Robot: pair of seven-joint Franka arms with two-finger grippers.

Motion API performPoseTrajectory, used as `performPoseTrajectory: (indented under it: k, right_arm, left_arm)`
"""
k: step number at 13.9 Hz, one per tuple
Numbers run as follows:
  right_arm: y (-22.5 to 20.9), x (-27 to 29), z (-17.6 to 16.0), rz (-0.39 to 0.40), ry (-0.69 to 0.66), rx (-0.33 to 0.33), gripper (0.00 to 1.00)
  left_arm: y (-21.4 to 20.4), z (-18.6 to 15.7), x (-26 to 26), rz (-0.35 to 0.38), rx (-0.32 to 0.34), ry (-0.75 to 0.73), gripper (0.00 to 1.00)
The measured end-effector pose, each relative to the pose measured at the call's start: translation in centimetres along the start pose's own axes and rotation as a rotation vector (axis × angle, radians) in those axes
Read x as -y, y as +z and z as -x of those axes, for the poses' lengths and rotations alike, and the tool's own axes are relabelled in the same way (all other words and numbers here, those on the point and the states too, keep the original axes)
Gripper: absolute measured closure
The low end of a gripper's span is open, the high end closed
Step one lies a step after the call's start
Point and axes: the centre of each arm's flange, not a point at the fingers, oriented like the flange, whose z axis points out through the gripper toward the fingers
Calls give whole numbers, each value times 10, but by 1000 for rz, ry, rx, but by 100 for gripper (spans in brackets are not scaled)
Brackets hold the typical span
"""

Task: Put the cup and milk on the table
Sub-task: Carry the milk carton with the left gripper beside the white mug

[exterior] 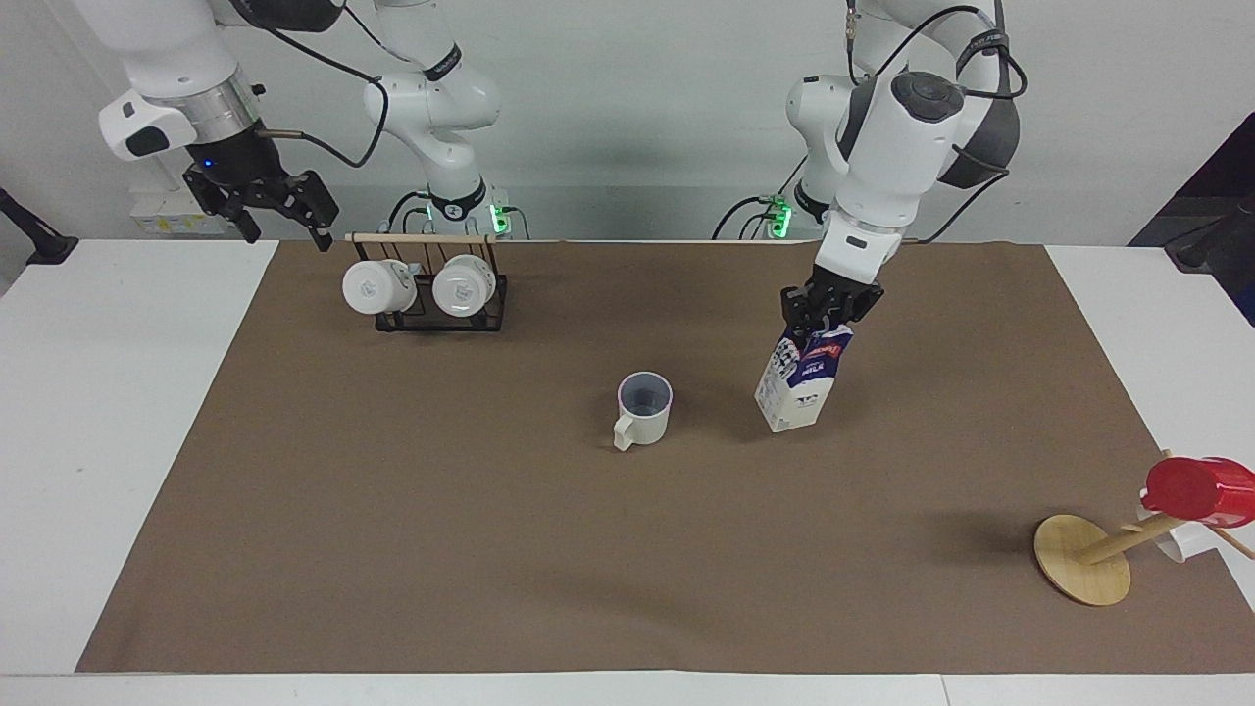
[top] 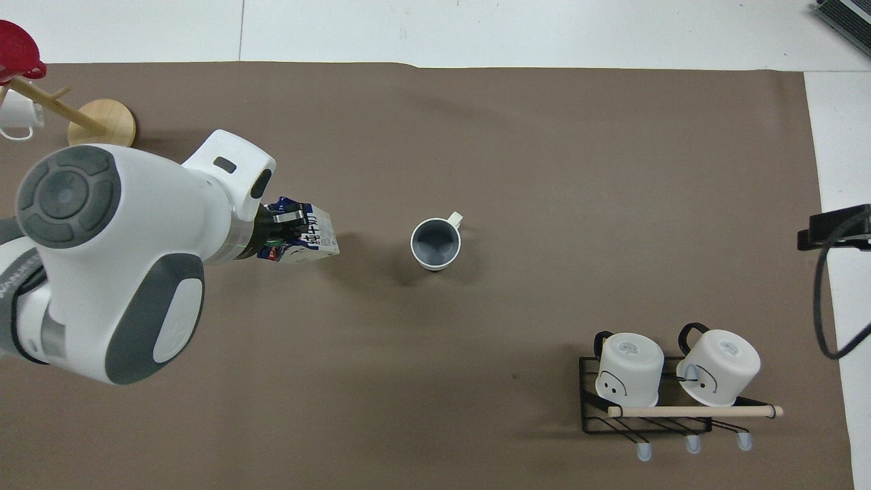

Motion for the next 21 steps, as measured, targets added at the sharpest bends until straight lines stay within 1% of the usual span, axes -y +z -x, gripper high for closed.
performPoseTrajectory:
  k: [2, 5, 6, 7, 11, 15, 18, 21]
  right_arm:
    - [-15, -1, 9, -4, -2, -16, 0]
    - [-19, 6, 12, -3, -16, -24, 0]
    - [-18, 11, 11, 1, -27, -34, 0]
    - [-16, 17, 10, 9, -38, -43, 0]
    - [-13, 22, 8, 12, -48, -44, 0]
    - [-13, 22, 8, 12, -48, -44, 0]
    - [-13, 22, 8, 12, -48, -44, 0]
    - [-13, 22, 8, 12, -47, -44, 0]
  left_arm:
    - [19, 7, -20, 4, 11, 9, 59]
    - [51, 11, -37, 2, 32, 26, 59]
    - [56, 12, -40, -2, 35, 33, 59]
    - [56, 13, -41, -6, 34, 38, 59]
    - [53, 15, -47, -8, 24, 54, 59]
    - [54, 21, -54, -35, 4, 97, 59]
    - [54, 28, -63, -39, 2, 120, 59]
    - [61, 27, -62, -51, 7, 124, 59]
